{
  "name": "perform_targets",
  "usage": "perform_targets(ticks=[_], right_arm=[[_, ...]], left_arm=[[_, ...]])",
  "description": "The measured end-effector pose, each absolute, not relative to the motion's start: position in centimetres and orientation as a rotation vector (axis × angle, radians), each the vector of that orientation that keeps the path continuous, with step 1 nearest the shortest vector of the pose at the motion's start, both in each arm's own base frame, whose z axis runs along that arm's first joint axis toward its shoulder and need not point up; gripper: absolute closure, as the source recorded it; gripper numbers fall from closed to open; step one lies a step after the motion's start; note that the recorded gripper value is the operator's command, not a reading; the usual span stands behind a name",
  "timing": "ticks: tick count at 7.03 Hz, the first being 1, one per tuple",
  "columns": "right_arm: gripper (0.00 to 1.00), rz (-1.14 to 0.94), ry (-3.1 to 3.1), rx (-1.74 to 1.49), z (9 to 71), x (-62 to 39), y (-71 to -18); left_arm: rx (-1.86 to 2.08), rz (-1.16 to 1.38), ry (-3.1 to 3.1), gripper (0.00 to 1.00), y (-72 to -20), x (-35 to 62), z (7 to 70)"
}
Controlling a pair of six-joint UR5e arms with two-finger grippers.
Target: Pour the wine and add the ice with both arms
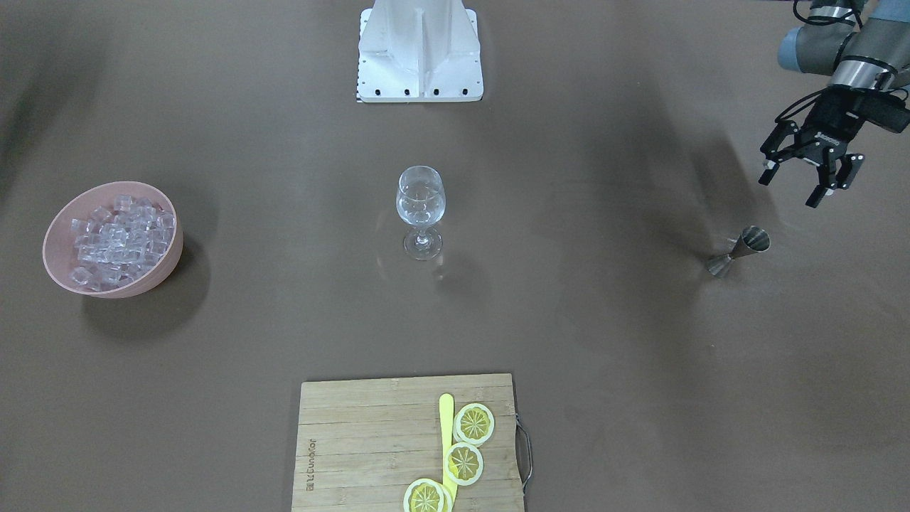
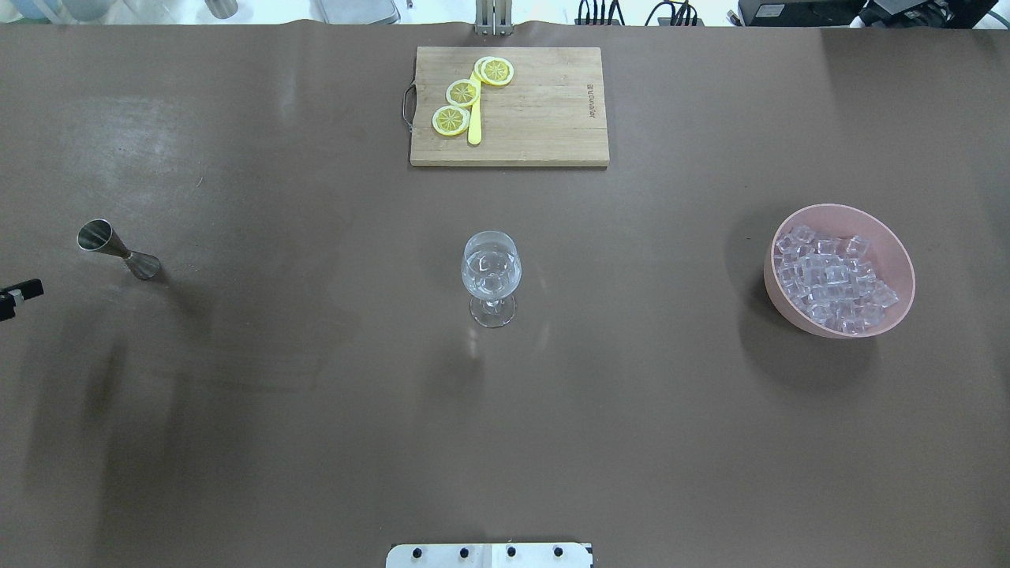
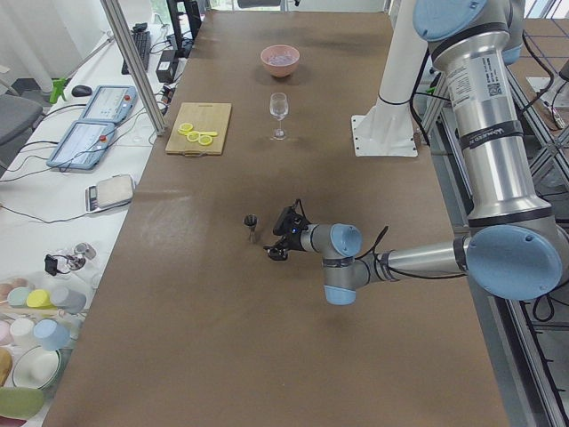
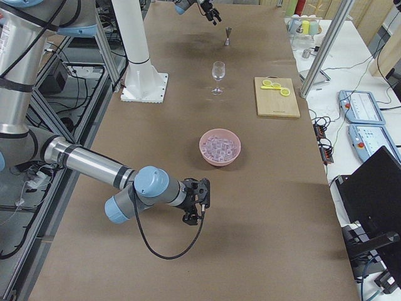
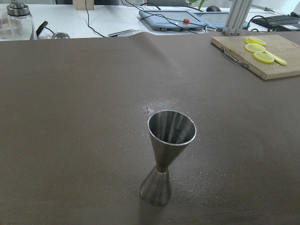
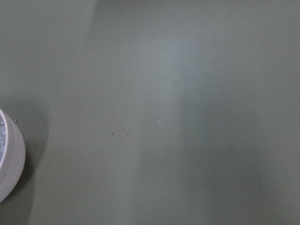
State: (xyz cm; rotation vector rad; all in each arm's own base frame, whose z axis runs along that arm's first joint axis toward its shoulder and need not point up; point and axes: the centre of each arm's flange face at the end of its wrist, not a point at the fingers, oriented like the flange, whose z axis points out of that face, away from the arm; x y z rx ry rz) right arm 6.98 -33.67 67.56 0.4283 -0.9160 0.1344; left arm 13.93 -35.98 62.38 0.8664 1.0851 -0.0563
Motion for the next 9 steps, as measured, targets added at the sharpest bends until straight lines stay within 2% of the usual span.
perform_targets(ticks=[2, 6, 9], right_arm=[[0.01, 0.053, -0.932, 0.411, 64.7, 4.0, -37.1], [0.01, -0.085, -0.915, 0.285, 51.0, -5.8, -46.9], [0.03, -0.173, -0.85, 0.217, 44.7, -16.7, -50.4]], left_arm=[[0.71, -0.13, 1.116, 0.03, -41.0, 9.6, 60.8], [0.51, -0.311, 1.174, 0.03, -44.7, 6.3, 59.4], [0.405, -0.33, 1.118, 0.03, -50.4, 5.0, 57.1]])
